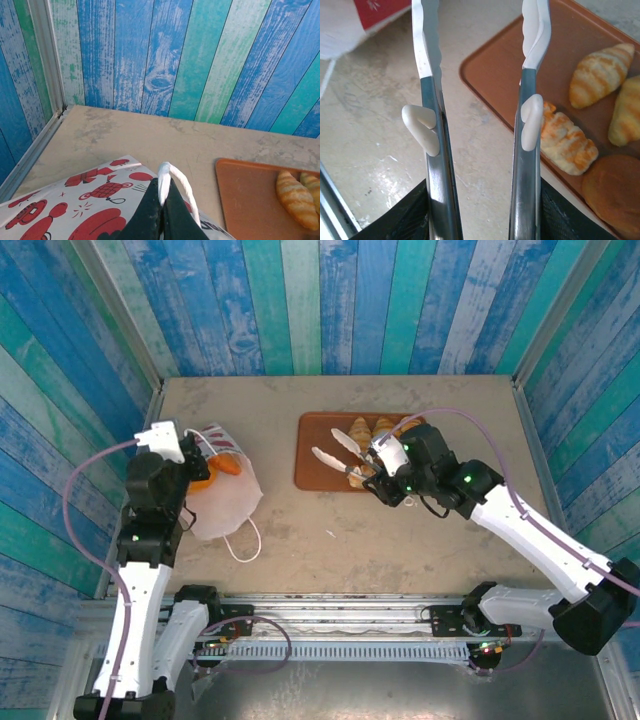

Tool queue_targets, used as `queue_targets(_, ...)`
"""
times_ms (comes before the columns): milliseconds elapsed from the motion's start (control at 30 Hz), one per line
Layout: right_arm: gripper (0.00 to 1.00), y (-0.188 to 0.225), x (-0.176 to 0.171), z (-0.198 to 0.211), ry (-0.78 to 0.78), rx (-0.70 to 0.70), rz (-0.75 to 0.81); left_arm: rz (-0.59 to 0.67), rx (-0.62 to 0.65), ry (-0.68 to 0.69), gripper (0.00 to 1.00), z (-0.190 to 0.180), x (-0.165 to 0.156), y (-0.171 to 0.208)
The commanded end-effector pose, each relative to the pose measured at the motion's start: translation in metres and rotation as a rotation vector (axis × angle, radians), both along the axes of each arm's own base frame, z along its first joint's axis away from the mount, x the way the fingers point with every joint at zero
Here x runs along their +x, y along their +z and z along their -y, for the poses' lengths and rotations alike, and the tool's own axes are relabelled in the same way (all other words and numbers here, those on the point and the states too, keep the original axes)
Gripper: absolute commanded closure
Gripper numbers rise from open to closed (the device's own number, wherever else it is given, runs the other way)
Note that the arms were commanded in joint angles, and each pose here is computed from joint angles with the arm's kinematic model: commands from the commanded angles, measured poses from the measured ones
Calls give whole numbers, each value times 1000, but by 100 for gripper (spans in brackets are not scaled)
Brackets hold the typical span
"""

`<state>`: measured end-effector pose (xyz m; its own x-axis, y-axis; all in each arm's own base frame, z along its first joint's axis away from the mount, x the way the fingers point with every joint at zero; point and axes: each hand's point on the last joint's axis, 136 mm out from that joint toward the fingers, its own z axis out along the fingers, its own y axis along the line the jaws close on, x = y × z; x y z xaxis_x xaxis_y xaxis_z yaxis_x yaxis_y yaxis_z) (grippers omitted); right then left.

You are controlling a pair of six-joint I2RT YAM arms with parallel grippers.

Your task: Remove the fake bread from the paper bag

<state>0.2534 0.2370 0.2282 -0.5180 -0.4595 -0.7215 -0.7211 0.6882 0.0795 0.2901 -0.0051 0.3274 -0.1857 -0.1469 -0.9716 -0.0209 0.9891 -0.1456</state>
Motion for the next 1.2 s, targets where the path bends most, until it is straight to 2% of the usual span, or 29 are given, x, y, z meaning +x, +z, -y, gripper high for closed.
queue_targets(0,51,24,-9,-15,60,120,31,8,2,5,100,-1,2,-2)
queue_targets(233,53,14,-17,-30,71,151,-28,25,-68,-104,100,20,12,3)
queue_targets(367,53,15,-31,-52,132,139,-22,-17,-74,-142,100,27,18,-3)
queue_targets(567,53,11,-48,-95,229,84,3,-17,-106,-182,100,35,22,-5)
queue_targets(700,54,-5,-56,-127,265,19,3,-24,-115,-193,100,37,23,-7)
queue_targets(900,56,-33,-51,-162,202,-144,40,-46,-134,-199,100,39,25,-10)
queue_targets(1167,55,-57,-41,-190,138,-175,14,-53,-154,-219,100,43,28,-11)
